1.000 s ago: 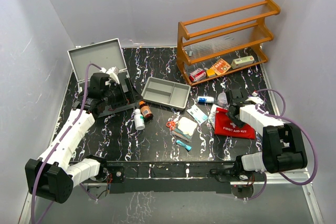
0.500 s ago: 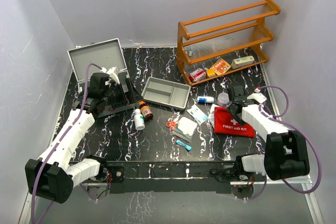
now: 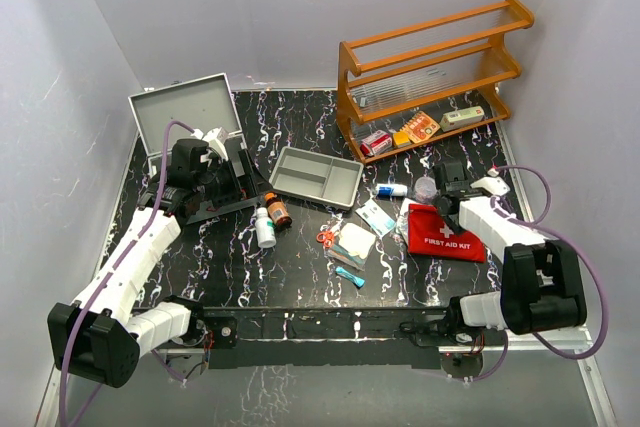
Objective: Organize the medicine kit
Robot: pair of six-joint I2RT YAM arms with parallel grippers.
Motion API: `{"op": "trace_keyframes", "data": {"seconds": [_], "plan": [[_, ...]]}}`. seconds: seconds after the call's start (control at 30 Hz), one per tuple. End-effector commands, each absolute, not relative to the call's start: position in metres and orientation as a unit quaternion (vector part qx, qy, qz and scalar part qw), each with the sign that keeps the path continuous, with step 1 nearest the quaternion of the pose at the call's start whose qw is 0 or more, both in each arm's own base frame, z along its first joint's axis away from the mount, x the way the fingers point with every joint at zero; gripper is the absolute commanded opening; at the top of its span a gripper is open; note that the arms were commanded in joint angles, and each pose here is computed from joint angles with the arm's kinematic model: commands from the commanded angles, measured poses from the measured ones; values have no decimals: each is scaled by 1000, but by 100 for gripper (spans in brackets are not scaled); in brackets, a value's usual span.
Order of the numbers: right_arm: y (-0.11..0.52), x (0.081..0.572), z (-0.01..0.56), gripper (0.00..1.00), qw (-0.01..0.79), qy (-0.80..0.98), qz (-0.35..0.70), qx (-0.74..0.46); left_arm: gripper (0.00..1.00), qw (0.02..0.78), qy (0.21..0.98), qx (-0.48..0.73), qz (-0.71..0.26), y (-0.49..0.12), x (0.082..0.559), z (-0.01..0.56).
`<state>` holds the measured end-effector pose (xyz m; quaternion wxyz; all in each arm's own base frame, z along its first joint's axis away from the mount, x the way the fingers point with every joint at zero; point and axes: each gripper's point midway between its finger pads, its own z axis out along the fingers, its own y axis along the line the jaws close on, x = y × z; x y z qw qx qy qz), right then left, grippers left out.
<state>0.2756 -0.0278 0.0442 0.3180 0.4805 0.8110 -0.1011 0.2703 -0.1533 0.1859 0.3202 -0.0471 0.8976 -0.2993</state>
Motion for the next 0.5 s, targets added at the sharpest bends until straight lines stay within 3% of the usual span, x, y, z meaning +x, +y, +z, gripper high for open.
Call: {"op": "trace_keyframes", "data": {"seconds": [0.0,0.3,0.47], "plan": [[-37,304,58,53,366,776,-93,506,91,333,890,-36,-308,-155,270,199],[-48,309,42,42,356,781,-126,497,91,329,891,-38,-310,-156,269,197],[-47,312,42,26,357,790,-123,484,91,327,891,-36,-313,-157,268,197]]}}
